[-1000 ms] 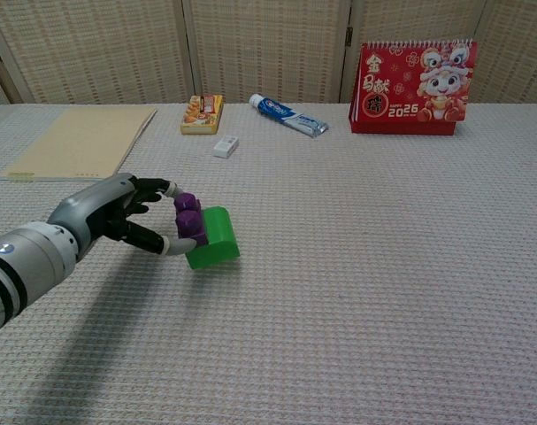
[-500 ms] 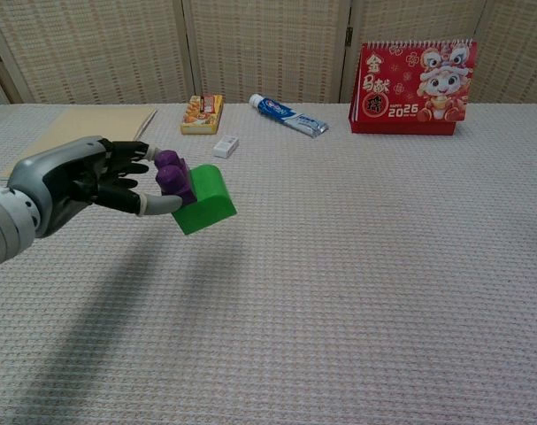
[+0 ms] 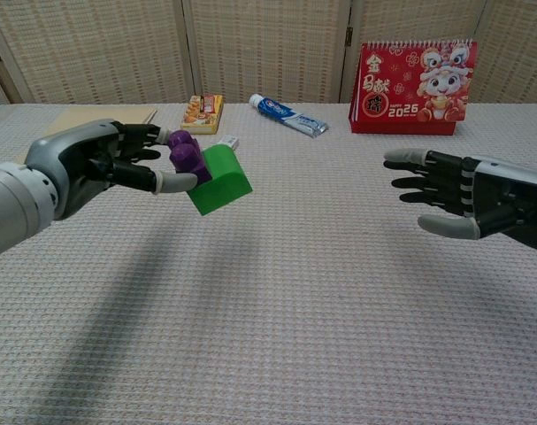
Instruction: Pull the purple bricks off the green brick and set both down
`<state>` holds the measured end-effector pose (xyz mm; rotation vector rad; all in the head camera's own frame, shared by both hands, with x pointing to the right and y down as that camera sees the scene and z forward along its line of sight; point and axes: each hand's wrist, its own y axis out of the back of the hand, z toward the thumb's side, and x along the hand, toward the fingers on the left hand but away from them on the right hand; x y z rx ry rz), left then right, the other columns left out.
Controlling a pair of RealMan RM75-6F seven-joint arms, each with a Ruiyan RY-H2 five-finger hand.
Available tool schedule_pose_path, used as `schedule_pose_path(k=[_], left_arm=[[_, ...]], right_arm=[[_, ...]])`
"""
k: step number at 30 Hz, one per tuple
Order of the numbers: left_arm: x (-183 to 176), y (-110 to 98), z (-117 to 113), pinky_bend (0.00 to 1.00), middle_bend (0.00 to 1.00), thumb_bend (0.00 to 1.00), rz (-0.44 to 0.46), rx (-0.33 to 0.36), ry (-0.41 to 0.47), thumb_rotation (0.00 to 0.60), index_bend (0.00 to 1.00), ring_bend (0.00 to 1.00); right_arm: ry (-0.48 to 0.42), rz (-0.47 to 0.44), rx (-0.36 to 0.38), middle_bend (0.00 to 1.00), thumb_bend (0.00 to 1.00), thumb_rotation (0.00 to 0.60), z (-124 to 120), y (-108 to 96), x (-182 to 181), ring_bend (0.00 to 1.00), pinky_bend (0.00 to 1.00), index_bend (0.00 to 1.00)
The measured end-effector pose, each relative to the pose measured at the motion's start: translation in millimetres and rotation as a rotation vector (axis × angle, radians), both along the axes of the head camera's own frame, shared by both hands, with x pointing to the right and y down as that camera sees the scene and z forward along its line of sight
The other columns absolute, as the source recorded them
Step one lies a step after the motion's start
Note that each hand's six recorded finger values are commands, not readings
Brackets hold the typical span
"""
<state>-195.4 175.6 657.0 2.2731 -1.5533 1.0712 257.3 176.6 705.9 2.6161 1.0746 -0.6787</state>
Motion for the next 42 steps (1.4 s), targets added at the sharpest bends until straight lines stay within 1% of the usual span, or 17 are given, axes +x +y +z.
schedule_pose_path(k=[3,9,13,16,18,25,29,33,38,42], left_arm=[[1.4,-0.9,0.4,0.0,0.12,0.6,-0.001,-0.005,0.007,0.6,0.72,0.0],[2.2,-3.6,-2.3,0.0,0.12,0.6,-0.009,-0.005,0.026,0.6,0.72,0.0],[2.3,-4.0,-4.6,0.0,0.12,0.61,-0.011,-0.008,0.043,0.6,0.72,0.0],[2.7,-3.2,-4.8,0.0,0.12,0.61,-0.008,-0.013,0.05,0.6,0.72,0.0],[3.1,-3.0,-5.1,0.0,0.12,0.61,-0.006,-0.013,0.054,0.6,0.72,0.0],[4.7,-6.1,-9.2,0.0,0.12,0.61,-0.018,0.017,0.072,0.6,0.72,0.0],[6.4,-7.0,-7.8,0.0,0.12,0.61,-0.019,0.032,0.081,0.6,0.72,0.0],[8.2,-6.0,-4.9,0.0,0.12,0.61,-0.014,0.03,0.089,0.6,0.72,0.0],[13.5,-4.3,-3.7,0.0,0.12,0.61,0.002,0.034,0.094,0.6,0.72,0.0],[22.2,-0.7,-3.4,0.0,0.12,0.61,0.016,0.03,0.109,0.6,0.72,0.0]], right_arm=[[-0.057,0.027,-0.055,0.0,0.39,0.6,13.5,-1.5,-16.6,0.0,0.0,0.0],[-0.132,0.05,-0.136,0.0,0.39,0.6,32.8,-5.6,-47.0,0.0,0.0,0.0],[-0.188,0.067,-0.178,0.0,0.38,0.6,37.0,-8.3,-65.1,0.0,0.0,0.0],[-0.235,0.077,-0.199,0.0,0.38,0.6,36.2,-16.1,-79.6,0.0,0.0,0.0],[-0.26,0.08,-0.217,0.0,0.38,0.6,36.8,-17.7,-89.8,0.0,0.0,0.0],[-0.312,0.093,-0.276,0.0,0.38,0.6,39.9,-14.3,-104.1,0.0,0.0,0.0],[-0.352,0.103,-0.324,0.0,0.38,0.6,40.2,-11.4,-110.6,0.0,0.0,0.0],[-0.391,0.114,-0.366,0.0,0.38,0.6,41.9,-11.3,-114.8,0.0,0.0,0.0],[-0.404,0.127,-0.385,0.0,0.38,0.6,47.7,-12.7,-115.5,0.0,0.0,0.0],[-0.424,0.147,-0.415,0.0,0.38,0.6,53.1,-10.2,-118.5,0.0,0.0,0.0]])
